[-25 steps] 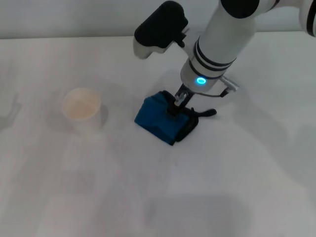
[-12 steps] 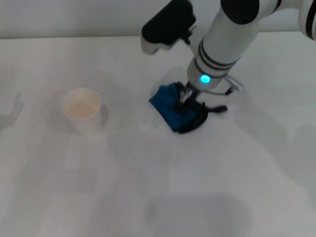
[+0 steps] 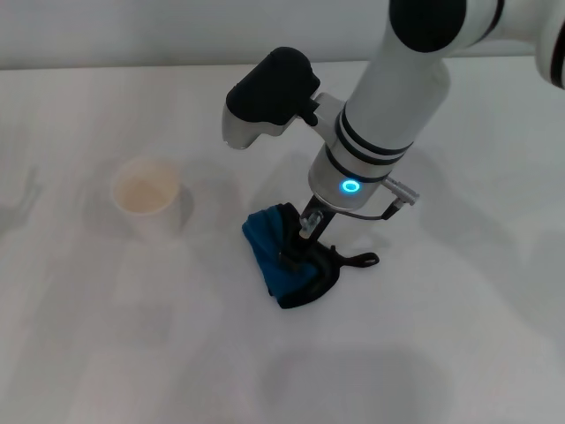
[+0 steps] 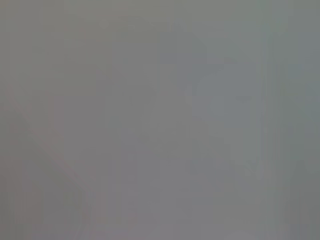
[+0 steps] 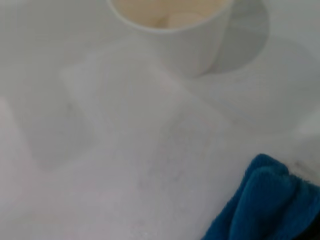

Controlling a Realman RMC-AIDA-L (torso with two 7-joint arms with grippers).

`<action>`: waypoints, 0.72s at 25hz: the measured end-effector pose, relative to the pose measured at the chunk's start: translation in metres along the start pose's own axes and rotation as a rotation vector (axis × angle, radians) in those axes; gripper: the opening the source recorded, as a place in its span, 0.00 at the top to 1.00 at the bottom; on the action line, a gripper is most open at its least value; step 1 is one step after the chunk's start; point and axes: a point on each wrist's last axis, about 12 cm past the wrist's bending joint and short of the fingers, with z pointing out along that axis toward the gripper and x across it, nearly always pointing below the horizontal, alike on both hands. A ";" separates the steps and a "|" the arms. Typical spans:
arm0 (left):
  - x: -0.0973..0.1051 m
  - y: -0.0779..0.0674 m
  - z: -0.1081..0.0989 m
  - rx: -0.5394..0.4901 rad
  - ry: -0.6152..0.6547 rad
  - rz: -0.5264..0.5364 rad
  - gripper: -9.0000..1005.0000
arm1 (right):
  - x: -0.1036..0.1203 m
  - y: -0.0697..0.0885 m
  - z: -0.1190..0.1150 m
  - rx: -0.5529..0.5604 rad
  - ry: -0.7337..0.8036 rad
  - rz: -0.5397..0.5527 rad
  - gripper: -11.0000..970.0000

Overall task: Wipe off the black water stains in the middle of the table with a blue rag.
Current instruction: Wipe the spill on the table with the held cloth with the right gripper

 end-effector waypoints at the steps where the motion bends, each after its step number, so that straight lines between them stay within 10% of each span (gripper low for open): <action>1: 0.000 0.000 0.000 0.000 0.000 0.000 0.12 | 0.001 0.000 -0.001 -0.007 -0.009 0.010 0.93; 18: -0.001 0.000 0.002 0.003 -0.004 0.001 0.12 | 0.083 -0.060 -0.028 0.156 0.007 0.349 0.93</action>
